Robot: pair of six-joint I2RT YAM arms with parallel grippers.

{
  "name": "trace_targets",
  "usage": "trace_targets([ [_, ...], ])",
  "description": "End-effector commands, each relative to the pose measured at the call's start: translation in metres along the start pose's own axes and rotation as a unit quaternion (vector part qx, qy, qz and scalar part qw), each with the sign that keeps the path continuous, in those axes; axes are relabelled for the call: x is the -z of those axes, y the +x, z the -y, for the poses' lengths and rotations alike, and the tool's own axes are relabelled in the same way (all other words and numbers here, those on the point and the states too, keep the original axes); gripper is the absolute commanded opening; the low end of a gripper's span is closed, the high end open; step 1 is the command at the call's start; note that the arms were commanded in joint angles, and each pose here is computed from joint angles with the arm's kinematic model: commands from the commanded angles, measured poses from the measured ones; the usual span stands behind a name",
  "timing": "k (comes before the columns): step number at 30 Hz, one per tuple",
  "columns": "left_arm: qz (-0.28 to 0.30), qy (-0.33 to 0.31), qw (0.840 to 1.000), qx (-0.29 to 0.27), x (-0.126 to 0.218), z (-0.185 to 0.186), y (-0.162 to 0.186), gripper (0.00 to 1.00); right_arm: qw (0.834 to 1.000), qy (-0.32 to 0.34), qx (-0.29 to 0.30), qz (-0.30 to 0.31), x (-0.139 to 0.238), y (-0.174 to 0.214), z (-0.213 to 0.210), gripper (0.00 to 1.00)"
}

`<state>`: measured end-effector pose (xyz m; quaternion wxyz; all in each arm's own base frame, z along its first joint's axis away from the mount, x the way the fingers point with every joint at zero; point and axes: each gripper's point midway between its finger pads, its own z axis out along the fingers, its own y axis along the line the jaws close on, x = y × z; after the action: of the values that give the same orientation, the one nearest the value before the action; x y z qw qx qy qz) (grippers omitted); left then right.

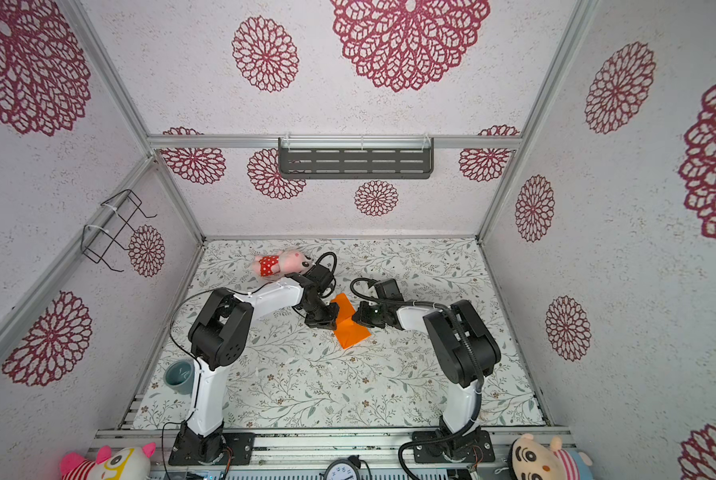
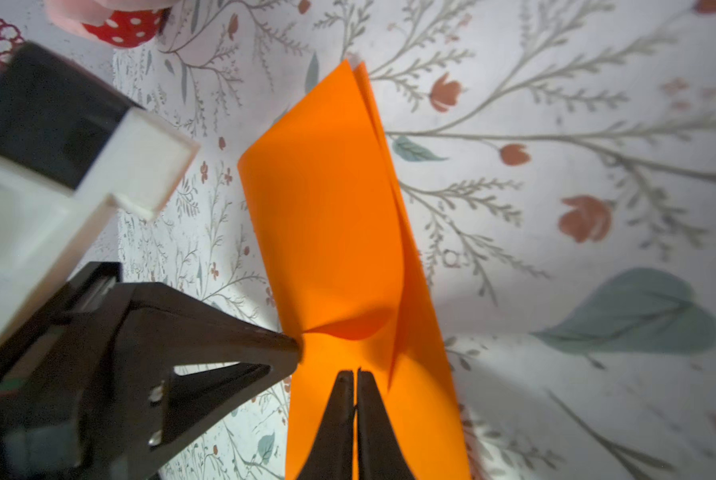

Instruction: Fold a paper plane with a square sheet of paper (pick it up from the middle)

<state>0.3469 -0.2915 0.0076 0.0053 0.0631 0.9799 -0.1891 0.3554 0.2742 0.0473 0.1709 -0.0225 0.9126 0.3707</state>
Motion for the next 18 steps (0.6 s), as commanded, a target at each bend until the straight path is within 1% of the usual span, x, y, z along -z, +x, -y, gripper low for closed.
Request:
trace_targets([
  [1, -0.051, -0.075, 0.996, 0.019, -0.028, -0.044, 0.024, 0.0, 1.0, -0.025, 0.012, 0.007, -0.005, -0.011, -0.016, 0.1],
  [11, -0.054, -0.075, 0.996, 0.019, -0.029, -0.045, 0.026, 0.0, 0.998, 0.054, 0.013, -0.004, -0.012, -0.007, 0.025, 0.09],
  [16, -0.054, -0.076, 0.995, 0.019, -0.029, -0.046, 0.027, 0.0, 0.994, 0.107, 0.005, 0.007, 0.0, -0.009, 0.052, 0.09],
  [18, -0.054, -0.075, 0.996, 0.019, -0.029, -0.045, 0.027, 0.0, 0.993, 0.115, -0.004, 0.019, 0.008, -0.014, 0.058, 0.08],
])
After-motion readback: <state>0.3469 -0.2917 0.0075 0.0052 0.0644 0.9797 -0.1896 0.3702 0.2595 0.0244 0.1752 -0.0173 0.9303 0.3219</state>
